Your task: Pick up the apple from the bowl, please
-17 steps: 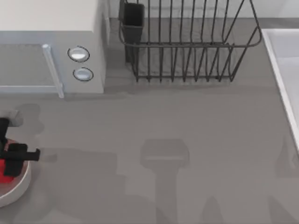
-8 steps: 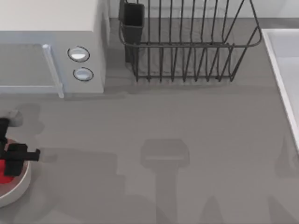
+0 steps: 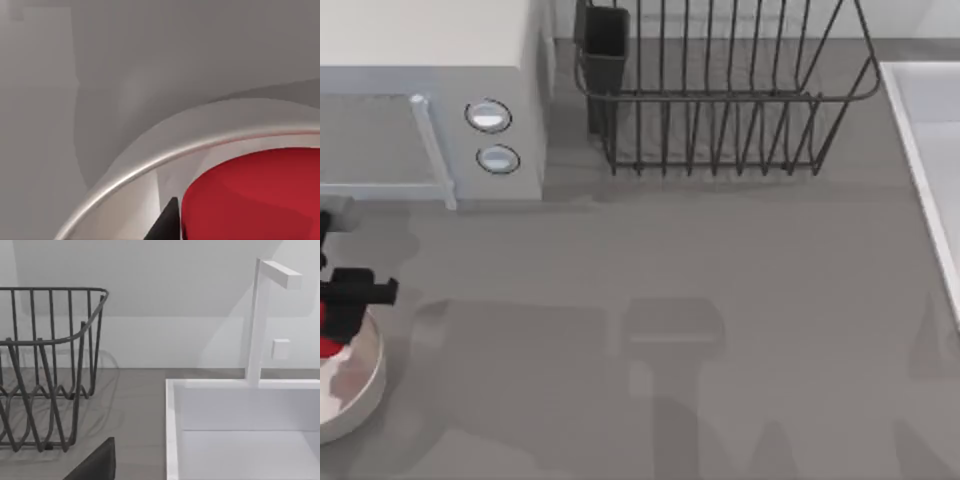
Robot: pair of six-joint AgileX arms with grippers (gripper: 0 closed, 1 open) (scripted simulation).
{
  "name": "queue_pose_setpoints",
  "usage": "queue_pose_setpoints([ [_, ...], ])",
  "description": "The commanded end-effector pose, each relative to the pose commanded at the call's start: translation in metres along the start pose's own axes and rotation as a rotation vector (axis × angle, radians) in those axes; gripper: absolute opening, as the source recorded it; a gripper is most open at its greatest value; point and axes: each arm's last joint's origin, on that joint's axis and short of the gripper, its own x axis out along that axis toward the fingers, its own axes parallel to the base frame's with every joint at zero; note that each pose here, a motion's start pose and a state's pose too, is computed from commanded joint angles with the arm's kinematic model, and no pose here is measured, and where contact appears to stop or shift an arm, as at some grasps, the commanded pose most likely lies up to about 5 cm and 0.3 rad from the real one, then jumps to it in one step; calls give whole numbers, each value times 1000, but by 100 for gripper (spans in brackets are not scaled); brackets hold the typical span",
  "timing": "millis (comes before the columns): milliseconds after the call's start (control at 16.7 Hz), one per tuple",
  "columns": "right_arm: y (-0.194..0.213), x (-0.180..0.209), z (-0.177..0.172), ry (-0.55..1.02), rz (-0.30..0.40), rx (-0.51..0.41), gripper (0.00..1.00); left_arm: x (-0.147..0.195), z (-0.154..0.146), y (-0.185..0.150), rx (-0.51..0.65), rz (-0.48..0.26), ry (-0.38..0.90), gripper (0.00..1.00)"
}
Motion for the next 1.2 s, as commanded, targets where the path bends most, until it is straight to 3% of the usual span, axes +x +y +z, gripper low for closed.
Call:
queue_pose_setpoints([
  [300, 0, 0, 0, 0, 0, 0, 100, -93, 23, 3, 1, -1, 19, 0],
  [660, 0, 0, 0, 0, 0, 0, 100, -199, 2, 3, 0, 0, 0, 0],
  [840, 0, 0, 0, 0, 0, 0, 100, -217, -8, 2, -1, 1, -15, 0],
  [1200, 0, 0, 0, 0, 0, 0, 100, -213, -3, 0, -3, 0, -8, 0],
])
